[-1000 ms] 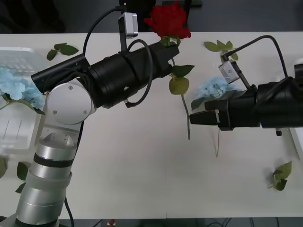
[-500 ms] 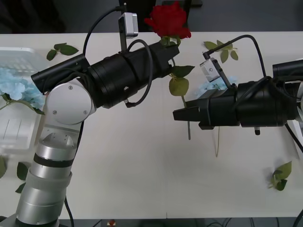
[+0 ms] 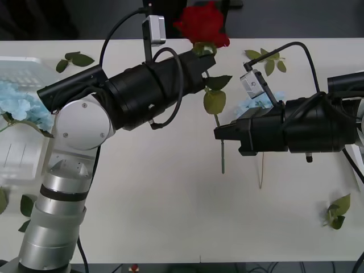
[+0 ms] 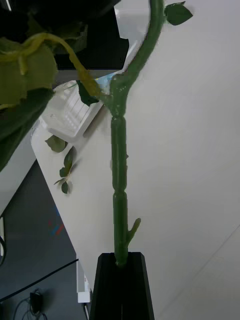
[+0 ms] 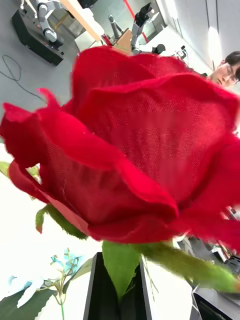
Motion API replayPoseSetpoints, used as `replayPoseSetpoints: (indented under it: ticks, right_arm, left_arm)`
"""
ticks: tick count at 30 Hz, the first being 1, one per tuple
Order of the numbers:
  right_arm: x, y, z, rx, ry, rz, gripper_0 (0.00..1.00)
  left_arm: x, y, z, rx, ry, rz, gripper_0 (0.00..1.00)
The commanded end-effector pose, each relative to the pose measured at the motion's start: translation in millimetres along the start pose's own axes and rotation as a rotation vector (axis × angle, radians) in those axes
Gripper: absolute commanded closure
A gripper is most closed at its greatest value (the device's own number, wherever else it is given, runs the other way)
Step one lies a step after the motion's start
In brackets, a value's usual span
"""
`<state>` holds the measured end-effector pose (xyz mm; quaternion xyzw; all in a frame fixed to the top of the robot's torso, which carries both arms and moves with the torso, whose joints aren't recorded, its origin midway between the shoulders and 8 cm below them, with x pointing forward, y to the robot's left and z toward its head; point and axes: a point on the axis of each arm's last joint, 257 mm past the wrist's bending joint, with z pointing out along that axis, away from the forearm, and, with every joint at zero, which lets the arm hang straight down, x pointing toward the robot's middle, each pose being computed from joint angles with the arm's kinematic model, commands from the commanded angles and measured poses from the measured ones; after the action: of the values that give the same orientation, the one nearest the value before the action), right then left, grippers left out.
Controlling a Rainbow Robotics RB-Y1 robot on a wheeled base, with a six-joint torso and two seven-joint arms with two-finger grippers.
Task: Place the red flowers into the right box and the blue flowers into the left box. If a person shows an open palm, hand one flower to the person first, then continue sorting.
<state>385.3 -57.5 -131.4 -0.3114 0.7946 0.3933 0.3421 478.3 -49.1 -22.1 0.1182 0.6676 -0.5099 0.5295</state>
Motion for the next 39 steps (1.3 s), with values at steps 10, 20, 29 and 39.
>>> replayPoseSetpoints:
  ticks: [10, 20, 29, 39]
  right_arm:
    - [-15, 6, -3, -0.003, -0.036, 0.013, 1.00]
    - [-21, -58, -83, 0.211, -0.043, 0.038, 1.00]
    - [1, -125, -201, 0.546, 0.060, 0.187, 1.00]
    - [48, -194, -330, 0.926, 0.185, 0.458, 1.00]
  left_arm:
    - [1, 10, -31, 0.011, 0.065, 0.102, 0.03]
    - [24, 25, -100, -0.008, 0.227, 0.236, 0.00]
    - [24, 50, -137, -0.025, 0.318, 0.425, 0.00]
    - [-18, 62, -177, 0.018, 0.385, 0.551, 0.00]
